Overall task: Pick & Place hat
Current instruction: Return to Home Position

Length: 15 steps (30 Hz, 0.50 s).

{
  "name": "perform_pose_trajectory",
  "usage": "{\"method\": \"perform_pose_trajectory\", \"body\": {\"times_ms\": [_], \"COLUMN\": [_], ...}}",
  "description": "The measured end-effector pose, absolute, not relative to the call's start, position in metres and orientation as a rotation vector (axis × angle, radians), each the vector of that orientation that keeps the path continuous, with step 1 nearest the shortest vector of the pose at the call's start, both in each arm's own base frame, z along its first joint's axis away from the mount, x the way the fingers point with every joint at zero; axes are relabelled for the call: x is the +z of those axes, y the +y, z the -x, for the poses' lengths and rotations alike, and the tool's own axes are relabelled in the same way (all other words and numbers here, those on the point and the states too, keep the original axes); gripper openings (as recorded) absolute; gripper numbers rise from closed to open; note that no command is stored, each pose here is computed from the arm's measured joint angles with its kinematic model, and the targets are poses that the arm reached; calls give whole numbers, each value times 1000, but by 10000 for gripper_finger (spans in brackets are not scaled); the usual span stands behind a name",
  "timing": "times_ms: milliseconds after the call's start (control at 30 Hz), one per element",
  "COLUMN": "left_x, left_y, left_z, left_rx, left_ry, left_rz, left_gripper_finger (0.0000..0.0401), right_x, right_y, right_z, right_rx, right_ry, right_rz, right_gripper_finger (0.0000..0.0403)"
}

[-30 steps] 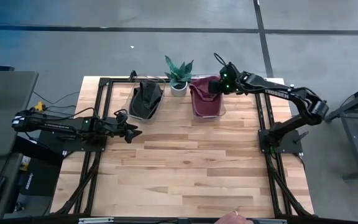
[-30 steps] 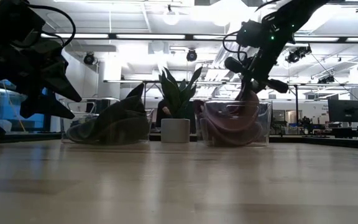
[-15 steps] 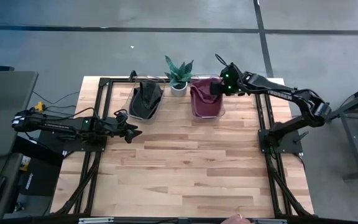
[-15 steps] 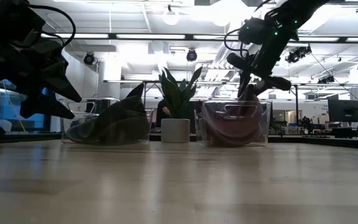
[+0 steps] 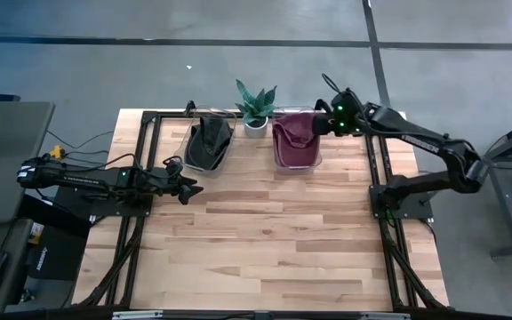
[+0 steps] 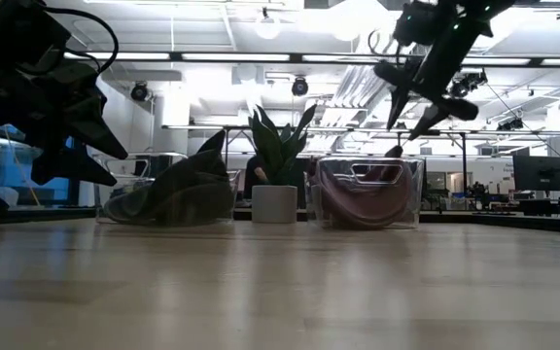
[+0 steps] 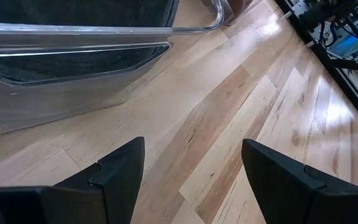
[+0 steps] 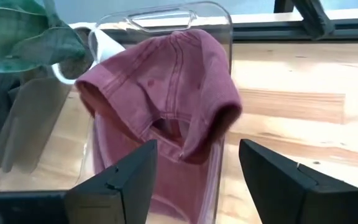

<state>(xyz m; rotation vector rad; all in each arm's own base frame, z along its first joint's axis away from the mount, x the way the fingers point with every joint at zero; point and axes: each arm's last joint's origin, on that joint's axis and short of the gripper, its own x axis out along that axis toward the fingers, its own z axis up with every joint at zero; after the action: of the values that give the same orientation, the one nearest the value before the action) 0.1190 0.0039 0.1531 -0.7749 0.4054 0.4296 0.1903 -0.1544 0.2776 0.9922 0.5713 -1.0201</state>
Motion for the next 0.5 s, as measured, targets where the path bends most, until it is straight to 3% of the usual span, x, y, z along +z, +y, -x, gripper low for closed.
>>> {"method": "perform_pose_trajectory", "body": {"times_ms": [267, 500], "left_x": [153, 153], "left_y": [4, 4], "left_z": [-119, -119], "left_rx": [430, 430], "left_ry": [406, 405], "left_rz": [775, 774], "left_gripper_finger": [261, 261], "right_x": [299, 317], "right_y": [-126, -89], "right_z": [-179, -178], "right_rx": [-915, -735], "right_ry": [551, 554], "right_rz": [-969, -820], "right_gripper_finger": [222, 215]}}
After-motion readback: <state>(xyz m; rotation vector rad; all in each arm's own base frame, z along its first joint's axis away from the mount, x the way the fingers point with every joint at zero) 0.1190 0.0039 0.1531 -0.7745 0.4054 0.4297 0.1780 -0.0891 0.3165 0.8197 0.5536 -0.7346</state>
